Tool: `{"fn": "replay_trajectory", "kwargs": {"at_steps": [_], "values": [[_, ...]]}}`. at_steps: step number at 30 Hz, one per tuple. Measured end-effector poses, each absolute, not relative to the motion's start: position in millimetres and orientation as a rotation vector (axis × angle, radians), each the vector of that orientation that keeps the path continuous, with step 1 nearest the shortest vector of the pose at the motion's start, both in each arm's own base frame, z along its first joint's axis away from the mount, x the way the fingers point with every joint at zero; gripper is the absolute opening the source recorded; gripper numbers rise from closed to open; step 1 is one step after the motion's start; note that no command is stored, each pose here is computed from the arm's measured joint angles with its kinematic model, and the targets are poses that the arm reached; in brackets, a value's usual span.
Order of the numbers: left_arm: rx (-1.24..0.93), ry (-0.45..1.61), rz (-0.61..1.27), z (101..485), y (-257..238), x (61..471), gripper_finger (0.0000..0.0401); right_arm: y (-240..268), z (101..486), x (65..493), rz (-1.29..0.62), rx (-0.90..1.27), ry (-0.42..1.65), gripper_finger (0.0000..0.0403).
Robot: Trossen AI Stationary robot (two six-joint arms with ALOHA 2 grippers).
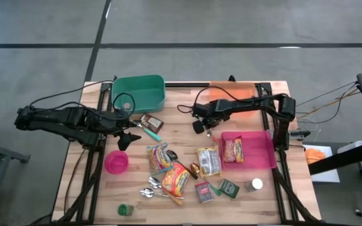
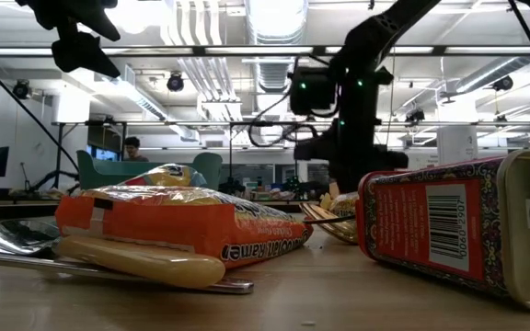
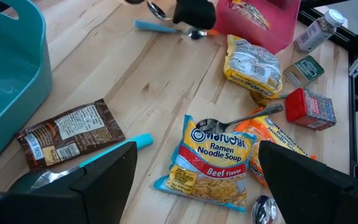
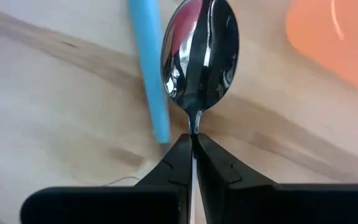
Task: Pick & Place Food Item
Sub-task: Put the orange spoon into the orange bin
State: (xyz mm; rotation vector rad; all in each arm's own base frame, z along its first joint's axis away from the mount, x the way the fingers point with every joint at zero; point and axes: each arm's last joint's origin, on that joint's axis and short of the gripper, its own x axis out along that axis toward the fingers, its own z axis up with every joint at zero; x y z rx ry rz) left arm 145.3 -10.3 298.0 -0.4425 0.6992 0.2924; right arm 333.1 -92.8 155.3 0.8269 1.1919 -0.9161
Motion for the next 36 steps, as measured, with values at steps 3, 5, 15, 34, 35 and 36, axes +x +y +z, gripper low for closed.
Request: {"fn": "replay_trajectory", "kwargs": {"at_steps": [3, 5, 15, 34, 35, 36], "values": [[-0.442, 0.700, 0.292, 297.9, -10.3, 145.2, 0.0337, -95.1, 164.4, 339.3, -0.887, 0.804, 1.171, 0.0008], [-0.442, 0.702, 0.293, 297.8, -10.3, 145.1, 0.0337, -96.4, 171.1, 343.2, -0.872, 0.791, 1.158, 0.0008], [-0.441, 0.703, 0.293, 297.7, -10.3, 145.0, 0.0337, -101.6, 209.4, 354.1, -0.826, 0.654, 1.175, 0.0008], [-0.435, 0.731, 0.301, 295.6, -10.2, 143.0, 0.0337, -158.9, 283.1, 315.5, -0.815, 0.384, 1.366, 0.0008], [-0.438, 0.735, 0.303, 295.4, -10.2, 142.7, 0.0337, -162.7, 285.4, 312.3, -0.814, 0.379, 1.364, 0.0008], [-0.448, 0.736, 0.309, 295.1, -10.1, 142.5, 0.0337, -167.1, 287.7, 308.6, -0.815, 0.375, 1.362, 0.0008]]}}
